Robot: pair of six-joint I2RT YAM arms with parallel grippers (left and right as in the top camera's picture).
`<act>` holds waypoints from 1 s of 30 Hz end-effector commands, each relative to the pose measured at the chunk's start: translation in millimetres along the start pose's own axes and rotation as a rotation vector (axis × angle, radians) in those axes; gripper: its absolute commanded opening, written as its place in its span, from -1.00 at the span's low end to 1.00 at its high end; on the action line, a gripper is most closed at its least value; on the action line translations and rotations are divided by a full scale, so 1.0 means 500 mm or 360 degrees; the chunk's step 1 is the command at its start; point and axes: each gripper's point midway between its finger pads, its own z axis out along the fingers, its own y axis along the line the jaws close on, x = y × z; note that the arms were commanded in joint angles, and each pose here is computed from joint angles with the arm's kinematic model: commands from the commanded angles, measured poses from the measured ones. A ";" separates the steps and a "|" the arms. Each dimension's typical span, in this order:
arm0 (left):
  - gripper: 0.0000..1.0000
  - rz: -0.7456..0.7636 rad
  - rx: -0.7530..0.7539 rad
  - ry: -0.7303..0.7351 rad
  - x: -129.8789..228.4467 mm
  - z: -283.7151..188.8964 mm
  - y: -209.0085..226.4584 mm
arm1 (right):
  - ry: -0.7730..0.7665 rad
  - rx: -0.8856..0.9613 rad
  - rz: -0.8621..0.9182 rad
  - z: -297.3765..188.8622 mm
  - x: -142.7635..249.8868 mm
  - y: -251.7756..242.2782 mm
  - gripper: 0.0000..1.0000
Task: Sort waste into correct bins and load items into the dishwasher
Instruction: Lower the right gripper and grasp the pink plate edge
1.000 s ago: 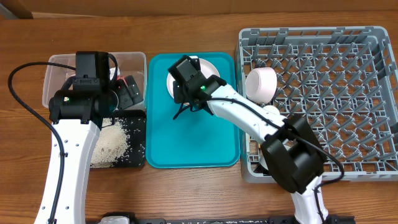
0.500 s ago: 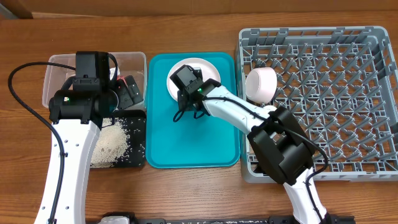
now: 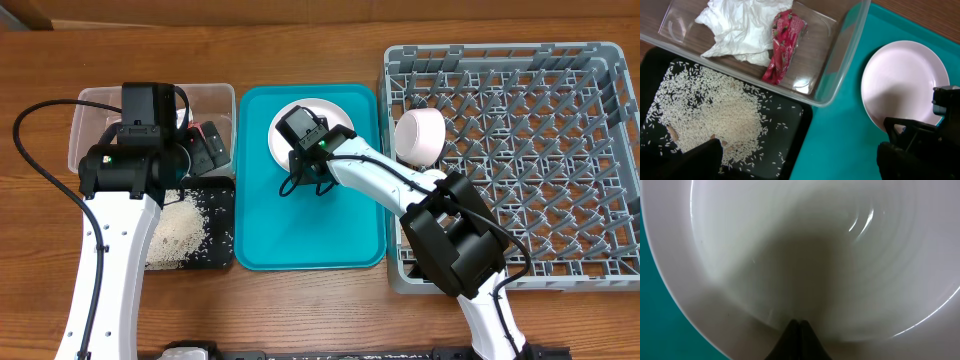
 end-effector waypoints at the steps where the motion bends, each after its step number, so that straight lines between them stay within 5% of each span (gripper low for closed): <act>1: 1.00 -0.0003 0.0005 -0.0025 -0.010 -0.007 -0.001 | 0.0115 -0.0038 -0.0005 0.017 0.035 0.003 -0.92; 8: 1.00 -0.0003 0.0005 -0.0025 -0.010 -0.007 -0.001 | 0.0423 -0.0525 -0.0019 -0.013 0.106 0.117 -0.92; 19: 1.00 -0.0003 0.0005 -0.0025 -0.010 -0.007 -0.001 | 0.0532 -0.0509 -0.0169 -0.026 0.183 0.161 -0.85; 30: 1.00 -0.0003 0.0005 -0.0025 -0.010 -0.007 -0.001 | 0.0096 -0.0207 -0.0171 -0.125 0.006 0.063 -0.55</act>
